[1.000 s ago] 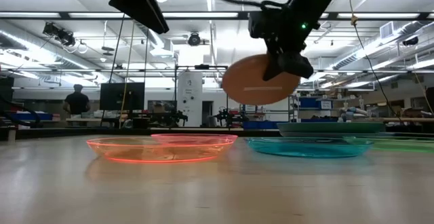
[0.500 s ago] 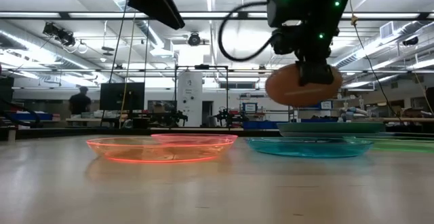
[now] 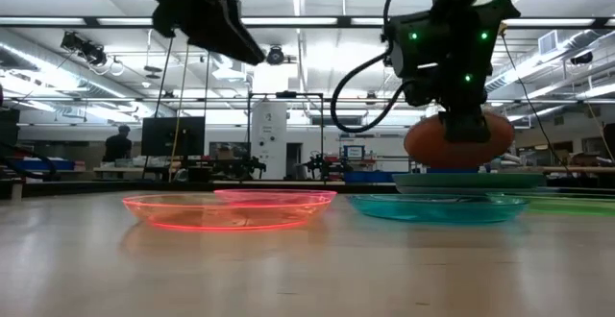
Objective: Stack plastic plates
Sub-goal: Stack the brown plate on top of the dark green plate
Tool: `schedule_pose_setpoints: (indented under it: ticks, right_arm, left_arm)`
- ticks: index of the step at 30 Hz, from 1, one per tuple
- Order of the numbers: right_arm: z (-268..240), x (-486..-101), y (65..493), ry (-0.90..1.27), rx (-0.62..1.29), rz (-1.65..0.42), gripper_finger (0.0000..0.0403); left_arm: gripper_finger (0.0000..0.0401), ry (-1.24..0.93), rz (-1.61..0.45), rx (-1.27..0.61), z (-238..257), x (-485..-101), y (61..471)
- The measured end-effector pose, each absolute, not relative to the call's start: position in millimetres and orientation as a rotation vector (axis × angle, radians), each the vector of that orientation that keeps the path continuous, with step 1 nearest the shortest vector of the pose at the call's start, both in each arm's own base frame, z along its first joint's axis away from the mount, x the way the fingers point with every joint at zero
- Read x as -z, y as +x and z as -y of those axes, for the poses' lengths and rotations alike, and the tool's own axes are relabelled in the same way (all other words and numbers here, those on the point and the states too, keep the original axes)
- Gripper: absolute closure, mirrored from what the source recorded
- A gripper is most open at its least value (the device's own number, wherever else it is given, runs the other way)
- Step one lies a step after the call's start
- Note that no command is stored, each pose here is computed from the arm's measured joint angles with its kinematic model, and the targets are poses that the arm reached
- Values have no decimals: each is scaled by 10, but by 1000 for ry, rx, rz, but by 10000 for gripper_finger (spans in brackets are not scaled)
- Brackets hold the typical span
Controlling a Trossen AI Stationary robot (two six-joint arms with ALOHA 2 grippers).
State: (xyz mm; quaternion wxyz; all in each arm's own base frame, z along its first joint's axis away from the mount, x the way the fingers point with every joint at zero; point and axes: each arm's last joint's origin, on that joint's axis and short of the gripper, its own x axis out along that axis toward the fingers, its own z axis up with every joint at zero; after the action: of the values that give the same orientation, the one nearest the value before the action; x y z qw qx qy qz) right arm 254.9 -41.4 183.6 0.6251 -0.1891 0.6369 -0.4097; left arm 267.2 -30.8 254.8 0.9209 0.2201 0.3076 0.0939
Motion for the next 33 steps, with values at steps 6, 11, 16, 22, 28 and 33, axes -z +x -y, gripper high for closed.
schedule_pose_setpoints:
  ticks: [6,11,16,22,28,33]
  right_arm:
    - [540,-1790,2518,-390,987,-1461,335]
    - [633,-1778,2511,-353,1019,-1451,335]
    - [687,-1769,2514,-302,1020,-1448,335]
    - [728,-1723,2485,-263,1016,-1461,335]
    - [749,-1666,2480,-222,948,-1482,325]
    - [739,-1652,2493,-181,884,-1498,285]
  left_arm:
    - [221,392,-526,-220,114,-2617,2465]
    - [221,354,-492,-250,18,-2621,2268]
    - [221,318,-473,-259,3,-2547,2089]
    - [221,252,-466,-282,-17,-2477,1968]
    - [221,157,-447,-304,-16,-2479,1970]
    - [221,103,-445,-311,-4,-2472,1970]
